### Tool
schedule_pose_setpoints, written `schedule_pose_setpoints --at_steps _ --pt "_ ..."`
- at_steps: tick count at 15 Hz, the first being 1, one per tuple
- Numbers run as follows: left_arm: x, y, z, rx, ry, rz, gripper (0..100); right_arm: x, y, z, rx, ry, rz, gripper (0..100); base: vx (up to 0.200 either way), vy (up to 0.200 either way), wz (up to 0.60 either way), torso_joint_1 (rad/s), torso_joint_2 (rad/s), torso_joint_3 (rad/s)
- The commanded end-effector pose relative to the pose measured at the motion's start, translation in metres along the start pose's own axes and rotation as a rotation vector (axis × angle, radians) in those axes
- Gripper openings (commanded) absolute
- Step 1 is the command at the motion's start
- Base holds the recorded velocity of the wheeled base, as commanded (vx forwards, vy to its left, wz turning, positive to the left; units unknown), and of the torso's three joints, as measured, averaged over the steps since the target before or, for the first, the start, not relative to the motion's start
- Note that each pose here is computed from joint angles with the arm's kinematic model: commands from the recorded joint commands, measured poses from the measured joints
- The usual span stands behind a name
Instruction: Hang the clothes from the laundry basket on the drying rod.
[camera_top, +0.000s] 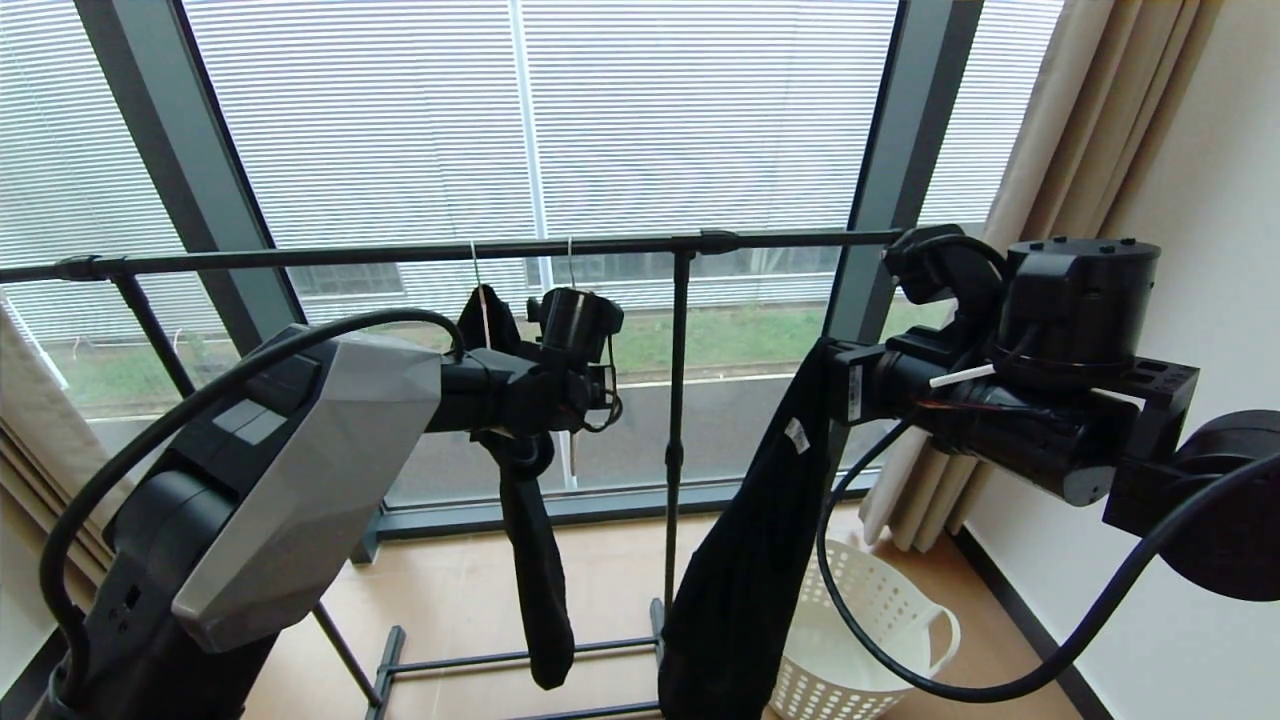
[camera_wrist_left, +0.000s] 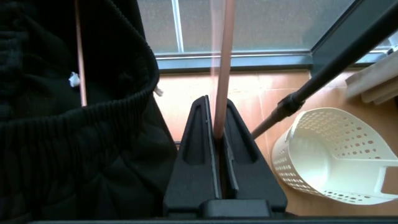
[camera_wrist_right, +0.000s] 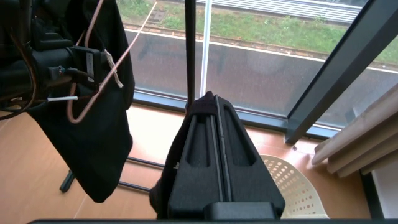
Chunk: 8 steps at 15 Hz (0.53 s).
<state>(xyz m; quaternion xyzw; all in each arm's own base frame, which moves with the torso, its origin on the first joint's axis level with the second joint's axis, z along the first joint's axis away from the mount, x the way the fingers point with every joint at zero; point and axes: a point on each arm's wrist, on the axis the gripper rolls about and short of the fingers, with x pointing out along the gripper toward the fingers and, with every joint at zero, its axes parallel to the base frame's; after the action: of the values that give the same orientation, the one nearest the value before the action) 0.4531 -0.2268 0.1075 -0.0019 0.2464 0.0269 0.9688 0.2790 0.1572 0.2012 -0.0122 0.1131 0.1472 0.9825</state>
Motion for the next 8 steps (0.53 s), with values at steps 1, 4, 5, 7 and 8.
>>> schedule_pose_setpoints --at_steps 1,4,5,7,8 --pt "-0.001 0.001 0.002 -0.005 -0.004 0.0 0 0.0 0.0 -0.001 -0.001 0.004 0.0 0 0.0 0.0 0.0 0.0 0.0 0.0" --pt "-0.002 0.002 0.004 -0.007 -0.009 0.001 0 0.0 0.001 -0.001 -0.001 0.004 0.002 0 0.0 0.0 0.0 0.0 0.0 0.0" --pt "-0.003 0.002 0.005 -0.007 -0.01 0.0 0 0.0 0.0 -0.001 -0.001 0.004 0.0 0 0.0 0.0 0.0 0.0 0.0 0.0" --pt "-0.01 0.002 0.012 -0.014 -0.026 -0.008 0 0.0 0.001 -0.001 -0.001 0.004 0.002 0 0.0 0.0 0.0 0.0 0.0 0.0" --pt "-0.015 0.001 0.016 -0.014 -0.035 -0.013 0 -0.001 0.0 -0.001 -0.001 0.002 0.002 0 0.0 0.0 0.0 0.0 0.0 0.0"
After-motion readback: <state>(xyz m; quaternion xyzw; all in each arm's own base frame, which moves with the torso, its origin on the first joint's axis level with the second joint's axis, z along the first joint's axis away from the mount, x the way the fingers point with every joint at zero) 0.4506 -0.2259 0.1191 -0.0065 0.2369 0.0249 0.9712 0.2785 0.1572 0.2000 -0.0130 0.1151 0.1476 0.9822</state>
